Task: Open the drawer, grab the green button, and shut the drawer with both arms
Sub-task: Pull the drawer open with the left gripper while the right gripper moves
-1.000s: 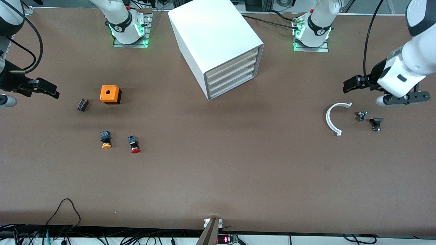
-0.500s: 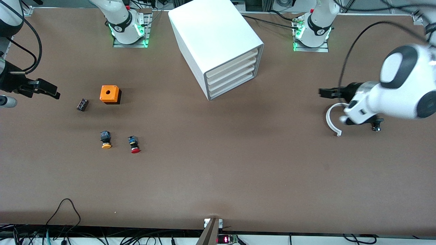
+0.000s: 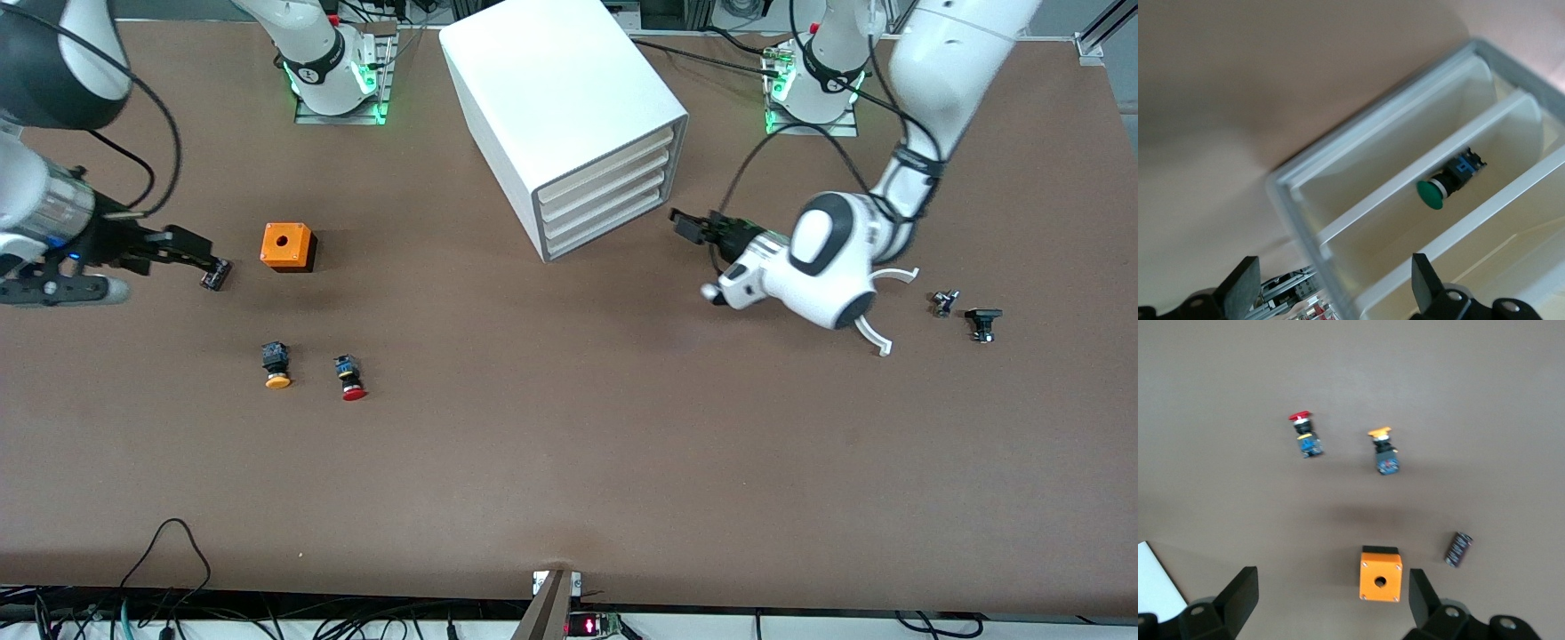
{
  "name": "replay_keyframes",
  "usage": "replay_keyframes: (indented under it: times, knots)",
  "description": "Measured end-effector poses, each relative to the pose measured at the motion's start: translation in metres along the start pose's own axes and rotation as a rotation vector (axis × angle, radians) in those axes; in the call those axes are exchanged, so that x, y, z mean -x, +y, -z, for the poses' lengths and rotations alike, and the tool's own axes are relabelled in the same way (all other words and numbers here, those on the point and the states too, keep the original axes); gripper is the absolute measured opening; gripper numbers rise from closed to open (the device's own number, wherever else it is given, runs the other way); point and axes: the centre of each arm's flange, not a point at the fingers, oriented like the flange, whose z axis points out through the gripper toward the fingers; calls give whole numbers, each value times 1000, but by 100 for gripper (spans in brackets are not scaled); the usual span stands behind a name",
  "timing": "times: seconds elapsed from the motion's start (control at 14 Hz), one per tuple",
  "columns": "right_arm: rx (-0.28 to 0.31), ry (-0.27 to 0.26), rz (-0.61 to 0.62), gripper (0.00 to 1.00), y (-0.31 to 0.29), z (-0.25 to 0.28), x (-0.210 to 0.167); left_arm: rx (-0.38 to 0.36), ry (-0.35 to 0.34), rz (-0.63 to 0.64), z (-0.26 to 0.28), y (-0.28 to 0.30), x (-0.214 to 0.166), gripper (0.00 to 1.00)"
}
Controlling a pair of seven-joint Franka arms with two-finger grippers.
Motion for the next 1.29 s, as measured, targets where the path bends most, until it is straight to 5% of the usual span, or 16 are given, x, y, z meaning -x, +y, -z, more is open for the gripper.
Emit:
replay_keyframes:
  times: [0.36, 0.57, 1.0, 1.29]
  knots:
    - [10, 24, 105, 100, -66, -36, -22, -61, 61, -165, -86, 30, -9, 98]
    - [12, 29, 129, 100, -82, -41, -30, -20, 54, -174, -99, 18, -18, 95]
    - [13, 34, 142, 100, -91, -41, -35, 14, 49, -212, -111, 28, -16, 46]
    - [6, 95, 232, 100, -144, -12, -32, 44, 145, -221, -58, 10, -28, 41]
